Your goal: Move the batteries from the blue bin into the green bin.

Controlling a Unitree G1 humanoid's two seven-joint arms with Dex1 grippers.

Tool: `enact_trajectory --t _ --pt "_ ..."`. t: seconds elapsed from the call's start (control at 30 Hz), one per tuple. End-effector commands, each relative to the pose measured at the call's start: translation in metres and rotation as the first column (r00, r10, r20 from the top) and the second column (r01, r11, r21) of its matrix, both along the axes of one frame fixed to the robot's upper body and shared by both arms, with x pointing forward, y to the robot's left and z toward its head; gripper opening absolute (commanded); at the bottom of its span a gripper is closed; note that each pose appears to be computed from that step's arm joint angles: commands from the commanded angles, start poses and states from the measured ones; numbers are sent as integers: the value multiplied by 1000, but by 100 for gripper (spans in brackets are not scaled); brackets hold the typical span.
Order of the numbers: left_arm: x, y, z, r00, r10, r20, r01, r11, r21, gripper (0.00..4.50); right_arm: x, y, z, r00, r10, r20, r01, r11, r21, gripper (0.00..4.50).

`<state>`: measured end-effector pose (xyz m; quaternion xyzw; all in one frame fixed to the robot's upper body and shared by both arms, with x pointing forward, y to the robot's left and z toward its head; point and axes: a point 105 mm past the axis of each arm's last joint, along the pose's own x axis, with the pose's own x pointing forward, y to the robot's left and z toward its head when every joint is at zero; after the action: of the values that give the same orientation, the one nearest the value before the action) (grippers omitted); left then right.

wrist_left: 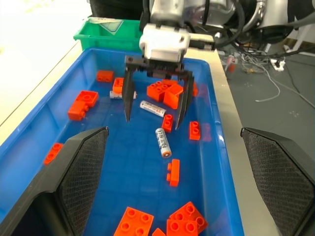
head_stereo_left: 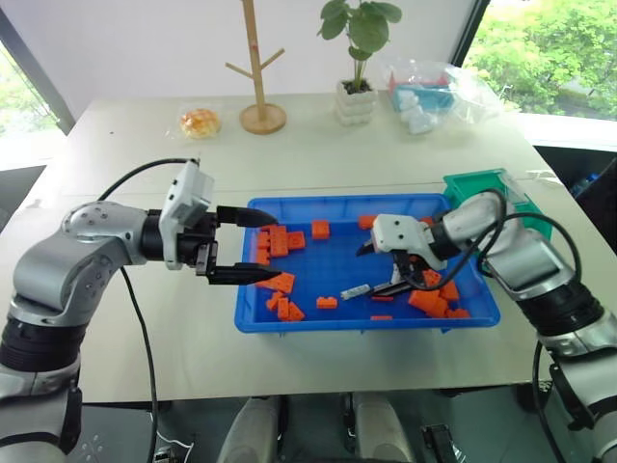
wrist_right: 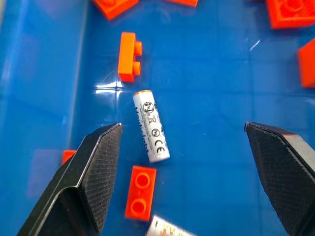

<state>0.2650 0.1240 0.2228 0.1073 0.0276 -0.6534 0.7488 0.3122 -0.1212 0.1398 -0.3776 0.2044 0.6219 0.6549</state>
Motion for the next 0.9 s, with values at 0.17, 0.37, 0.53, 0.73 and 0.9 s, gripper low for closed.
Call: enact_trajectory --t 0.17,0.37,0.53,0.73,0.9 --pt "-6 3 10 999 11 41 -11 1000 -5 450 3 4 -13 1000 16 11 -16 1000 -23 327" --pt "-3 4 12 999 11 44 -11 1000 -5 450 5 6 -10 1000 -9 12 9 1000 0 22" --pt "0 2 13 999 2 47 -2 1000 -7 450 10 6 20 997 -52 59 48 997 65 9" --pt "3 -1 13 999 -10 52 11 1000 -11 450 38 -37 93 920 -313 235 272 943 191 9" --pt "5 -3 12 998 -19 56 20 1000 -19 450 52 -109 120 745 -580 329 527 815 242 9"
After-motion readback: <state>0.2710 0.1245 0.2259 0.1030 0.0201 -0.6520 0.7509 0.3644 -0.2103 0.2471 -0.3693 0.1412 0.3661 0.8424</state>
